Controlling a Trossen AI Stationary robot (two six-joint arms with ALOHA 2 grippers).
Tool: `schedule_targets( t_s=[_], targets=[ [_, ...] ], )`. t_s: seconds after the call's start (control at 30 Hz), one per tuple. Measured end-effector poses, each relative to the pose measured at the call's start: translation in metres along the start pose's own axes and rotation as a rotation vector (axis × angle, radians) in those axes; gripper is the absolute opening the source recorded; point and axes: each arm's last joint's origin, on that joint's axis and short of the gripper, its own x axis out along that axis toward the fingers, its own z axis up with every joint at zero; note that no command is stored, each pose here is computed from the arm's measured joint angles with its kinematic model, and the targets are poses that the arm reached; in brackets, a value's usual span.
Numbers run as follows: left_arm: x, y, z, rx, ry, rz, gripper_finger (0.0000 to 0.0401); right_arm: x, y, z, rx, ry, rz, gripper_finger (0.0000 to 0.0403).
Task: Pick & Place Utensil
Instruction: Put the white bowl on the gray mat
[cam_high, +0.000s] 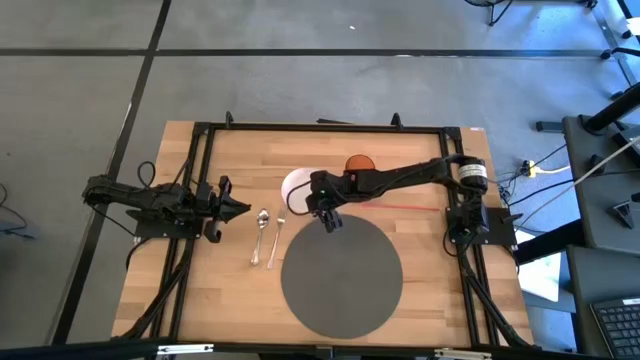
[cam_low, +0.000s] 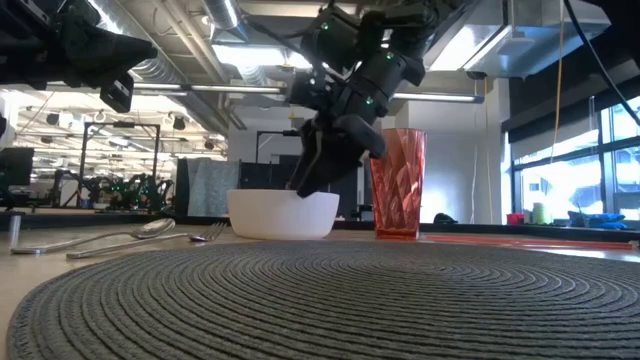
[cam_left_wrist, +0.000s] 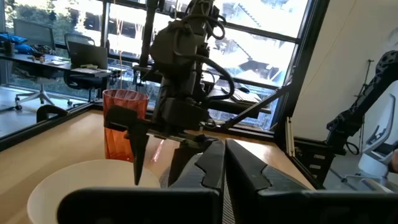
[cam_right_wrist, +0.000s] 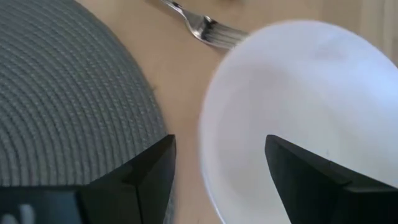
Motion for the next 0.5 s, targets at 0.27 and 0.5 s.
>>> schedule_targets(
  t_s=[0.27, 0.5],
  targets=[
    [0.0, 0.0, 0.0, -0.003, 0.0, 0.0, 0.0007, 0.011, -0.006, -0.009, 0.042, 0.036, 0.002, 0.0244],
    [0.0, 0.001, 0.003, -0.008, -0.034, 0.038, 0.0006, 0.014, -0.005, -0.011, 0.039, 0.048, 0.008, 0.0239]
  ],
)
